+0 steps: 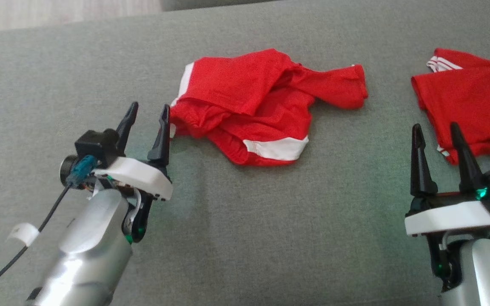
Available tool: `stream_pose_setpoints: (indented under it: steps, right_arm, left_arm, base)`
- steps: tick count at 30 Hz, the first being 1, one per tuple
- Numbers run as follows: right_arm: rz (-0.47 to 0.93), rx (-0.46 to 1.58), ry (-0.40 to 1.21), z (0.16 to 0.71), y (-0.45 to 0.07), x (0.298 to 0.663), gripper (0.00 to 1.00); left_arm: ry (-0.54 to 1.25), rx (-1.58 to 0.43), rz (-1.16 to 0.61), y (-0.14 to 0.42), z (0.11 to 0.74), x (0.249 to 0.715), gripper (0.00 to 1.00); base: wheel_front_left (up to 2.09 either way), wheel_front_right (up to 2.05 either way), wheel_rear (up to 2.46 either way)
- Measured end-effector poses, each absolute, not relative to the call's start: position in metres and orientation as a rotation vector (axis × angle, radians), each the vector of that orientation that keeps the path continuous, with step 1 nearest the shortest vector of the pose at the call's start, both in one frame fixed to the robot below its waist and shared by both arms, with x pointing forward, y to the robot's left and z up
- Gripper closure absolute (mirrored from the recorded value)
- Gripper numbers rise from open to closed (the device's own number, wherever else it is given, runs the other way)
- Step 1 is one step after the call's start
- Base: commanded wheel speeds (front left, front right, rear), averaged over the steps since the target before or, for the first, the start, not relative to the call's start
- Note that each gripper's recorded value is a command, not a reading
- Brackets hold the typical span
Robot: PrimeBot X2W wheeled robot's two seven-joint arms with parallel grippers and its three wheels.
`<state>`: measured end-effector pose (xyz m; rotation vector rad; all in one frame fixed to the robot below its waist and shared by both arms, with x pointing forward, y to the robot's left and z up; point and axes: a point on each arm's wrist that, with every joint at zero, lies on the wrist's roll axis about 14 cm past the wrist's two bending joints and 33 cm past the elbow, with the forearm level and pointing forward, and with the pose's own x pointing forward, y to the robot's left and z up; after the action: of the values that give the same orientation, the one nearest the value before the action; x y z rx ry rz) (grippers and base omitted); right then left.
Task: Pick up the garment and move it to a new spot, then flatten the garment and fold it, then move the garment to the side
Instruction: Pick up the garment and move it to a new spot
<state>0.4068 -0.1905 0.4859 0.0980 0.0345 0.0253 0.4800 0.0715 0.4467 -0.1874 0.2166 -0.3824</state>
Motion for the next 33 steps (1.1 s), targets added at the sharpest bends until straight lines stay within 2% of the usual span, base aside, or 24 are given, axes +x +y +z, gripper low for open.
stream_pose_setpoints:
  steps: [4,8,18,33]
  right_arm:
    - [0.038,0.090,0.010,0.495,-0.187,0.408,0.00]
    - [0.048,0.084,-0.013,0.504,-0.184,0.408,0.00]
    - [0.106,0.101,0.023,0.494,-0.163,0.389,0.00]
    - [0.171,0.152,0.062,0.477,-0.138,0.367,0.00]
  left_arm:
    - [0.131,-0.221,-0.337,0.082,0.474,0.478,0.00]
    - [0.093,-0.253,-0.269,0.097,0.482,0.456,0.00]
    - [0.114,-0.255,-0.139,0.127,0.466,0.382,0.00]
    - [0.103,-0.271,-0.047,0.146,0.466,0.341,0.00]
  base:
    - [0.00,0.00,0.00]
    - [0.00,0.00,0.00]
    - [0.00,0.00,0.00]
    - [0.00,0.00,0.00]
